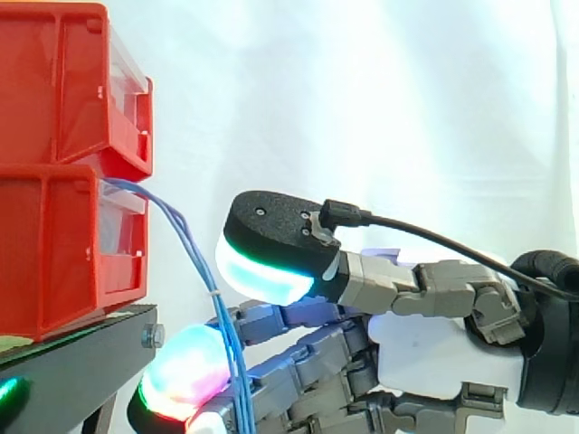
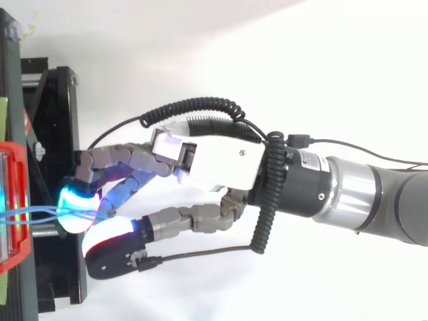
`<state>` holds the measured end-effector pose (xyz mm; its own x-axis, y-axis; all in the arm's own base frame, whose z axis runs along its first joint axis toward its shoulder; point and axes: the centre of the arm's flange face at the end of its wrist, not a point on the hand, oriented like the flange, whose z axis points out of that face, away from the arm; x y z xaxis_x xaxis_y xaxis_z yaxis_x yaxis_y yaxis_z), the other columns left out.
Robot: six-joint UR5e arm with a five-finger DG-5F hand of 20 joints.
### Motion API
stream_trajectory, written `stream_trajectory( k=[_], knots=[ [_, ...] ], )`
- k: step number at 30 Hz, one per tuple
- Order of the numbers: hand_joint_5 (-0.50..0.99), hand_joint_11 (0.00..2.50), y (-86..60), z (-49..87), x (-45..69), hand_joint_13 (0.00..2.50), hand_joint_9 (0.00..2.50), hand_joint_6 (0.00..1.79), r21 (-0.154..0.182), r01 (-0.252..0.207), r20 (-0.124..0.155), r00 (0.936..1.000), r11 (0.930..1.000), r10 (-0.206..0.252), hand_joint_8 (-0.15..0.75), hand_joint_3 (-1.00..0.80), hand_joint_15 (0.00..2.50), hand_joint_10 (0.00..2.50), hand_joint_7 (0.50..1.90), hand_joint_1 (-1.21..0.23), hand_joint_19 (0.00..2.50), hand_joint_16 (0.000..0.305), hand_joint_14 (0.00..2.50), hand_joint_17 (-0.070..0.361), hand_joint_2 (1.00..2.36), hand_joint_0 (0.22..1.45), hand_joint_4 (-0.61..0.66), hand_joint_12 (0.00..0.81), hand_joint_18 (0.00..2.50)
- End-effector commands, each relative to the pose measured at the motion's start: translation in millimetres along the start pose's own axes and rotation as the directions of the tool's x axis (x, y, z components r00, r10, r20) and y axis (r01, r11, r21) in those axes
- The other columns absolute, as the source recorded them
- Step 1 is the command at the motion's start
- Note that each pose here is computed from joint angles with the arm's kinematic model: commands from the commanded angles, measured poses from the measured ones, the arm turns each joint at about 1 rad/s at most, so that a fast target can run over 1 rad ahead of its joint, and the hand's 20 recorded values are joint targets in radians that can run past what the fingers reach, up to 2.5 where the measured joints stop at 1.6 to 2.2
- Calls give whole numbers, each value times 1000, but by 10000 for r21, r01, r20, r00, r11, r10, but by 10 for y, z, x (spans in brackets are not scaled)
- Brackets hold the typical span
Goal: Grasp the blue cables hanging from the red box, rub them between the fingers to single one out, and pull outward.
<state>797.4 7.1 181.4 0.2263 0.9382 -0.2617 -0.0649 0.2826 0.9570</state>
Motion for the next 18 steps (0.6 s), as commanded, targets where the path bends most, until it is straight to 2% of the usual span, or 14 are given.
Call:
stream_trajectory(
  k=[1, 3, 7, 11, 15, 18],
  knots=[
    [-85, 339, 1, 1, 10, 644, 981, 503, -44, -202, -174, 9996, 9998, 201, 311, -402, 394, 14, 1125, -558, 358, 41, 17, 93, 1008, 550, 318, 349, 425],
    [-84, 337, 25, 13, -16, 644, 986, 503, -86, -416, -178, 9990, 9991, 415, 313, -403, 398, 12, 1131, -561, 369, 41, 17, 93, 1008, 552, 323, 348, 426],
    [-84, 347, 97, 19, -65, 661, 990, 503, -149, -506, -241, 9984, 9986, 502, 310, -398, 411, 12, 1141, -564, 367, 41, 18, 93, 1008, 552, 314, 348, 433],
    [-82, 355, 159, 7, -108, 672, 992, 503, -8, -474, -360, 9982, 9989, 474, 307, -379, 421, 12, 1171, -580, 373, 41, 20, 92, 1009, 560, 313, 346, 451],
    [-78, 361, 301, -15, -165, 685, 997, 502, 90, -523, -386, 9979, 9986, 526, 307, -342, 429, 13, 1238, -609, 379, 41, 19, 91, 1012, 574, 283, 344, 449],
    [-73, 375, 362, -28, -165, 700, 1000, 501, 124, -507, -427, 9978, 9986, 512, 308, -318, 440, 15, 1301, -635, 384, 40, 19, 90, 1013, 584, 254, 342, 458]
  ],
)
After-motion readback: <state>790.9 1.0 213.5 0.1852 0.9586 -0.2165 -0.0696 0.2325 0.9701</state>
